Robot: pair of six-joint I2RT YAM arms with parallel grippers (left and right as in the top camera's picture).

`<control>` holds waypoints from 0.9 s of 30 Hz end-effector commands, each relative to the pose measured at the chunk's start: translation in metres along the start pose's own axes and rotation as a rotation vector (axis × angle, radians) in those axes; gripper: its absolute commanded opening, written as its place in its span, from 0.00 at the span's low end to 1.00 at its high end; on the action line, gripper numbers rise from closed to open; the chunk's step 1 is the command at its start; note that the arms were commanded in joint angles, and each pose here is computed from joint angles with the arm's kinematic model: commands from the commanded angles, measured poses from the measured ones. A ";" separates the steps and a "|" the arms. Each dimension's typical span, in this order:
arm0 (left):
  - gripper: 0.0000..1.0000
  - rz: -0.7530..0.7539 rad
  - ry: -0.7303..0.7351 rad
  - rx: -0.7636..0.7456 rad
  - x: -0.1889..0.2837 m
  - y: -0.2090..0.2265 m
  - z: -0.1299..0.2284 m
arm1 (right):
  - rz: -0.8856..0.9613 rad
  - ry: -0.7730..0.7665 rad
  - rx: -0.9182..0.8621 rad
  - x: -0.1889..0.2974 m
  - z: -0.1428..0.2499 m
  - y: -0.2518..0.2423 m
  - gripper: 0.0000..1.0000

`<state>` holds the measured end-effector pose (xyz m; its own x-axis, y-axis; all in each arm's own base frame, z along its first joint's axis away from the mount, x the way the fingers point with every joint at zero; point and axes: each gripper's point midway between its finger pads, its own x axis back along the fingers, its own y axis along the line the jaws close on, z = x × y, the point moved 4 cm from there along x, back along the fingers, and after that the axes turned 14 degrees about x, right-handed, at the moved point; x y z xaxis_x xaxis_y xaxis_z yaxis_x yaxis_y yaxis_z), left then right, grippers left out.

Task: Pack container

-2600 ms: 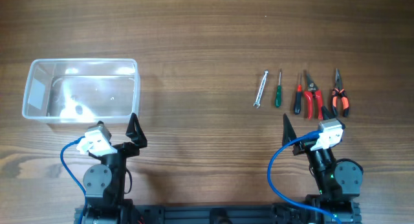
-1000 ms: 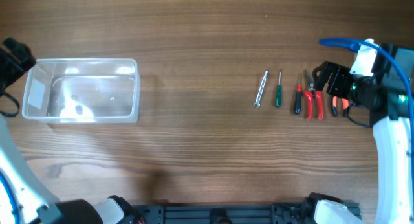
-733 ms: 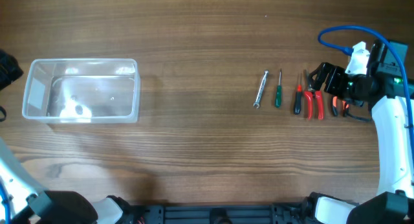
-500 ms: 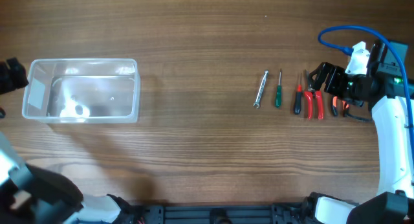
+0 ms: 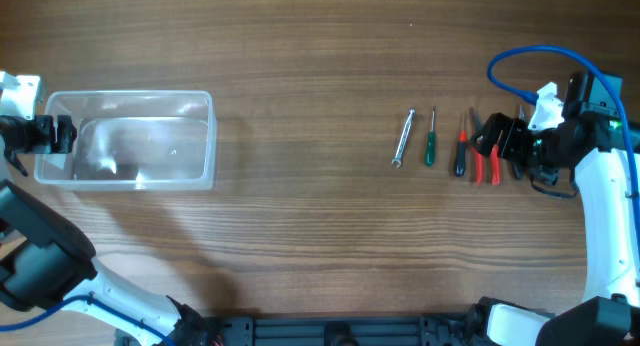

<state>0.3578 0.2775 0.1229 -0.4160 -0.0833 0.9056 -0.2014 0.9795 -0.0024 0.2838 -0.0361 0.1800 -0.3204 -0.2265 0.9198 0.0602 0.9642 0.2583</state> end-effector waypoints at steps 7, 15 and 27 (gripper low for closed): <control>1.00 0.168 -0.054 0.032 -0.009 -0.020 -0.008 | -0.016 0.008 -0.048 0.005 0.001 0.003 1.00; 0.83 0.081 -0.084 0.134 -0.010 -0.004 -0.017 | -0.017 0.026 -0.054 0.005 0.005 0.003 1.00; 0.70 0.044 -0.071 0.127 -0.029 0.004 -0.014 | -0.017 0.021 -0.073 0.005 0.004 0.003 1.00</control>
<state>0.3804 0.2853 0.1176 -0.5112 -0.0750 0.8562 -0.2876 0.9537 -0.0881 0.2751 -0.0337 0.1778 -0.2792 -0.2377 0.9304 0.1185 0.9529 0.2790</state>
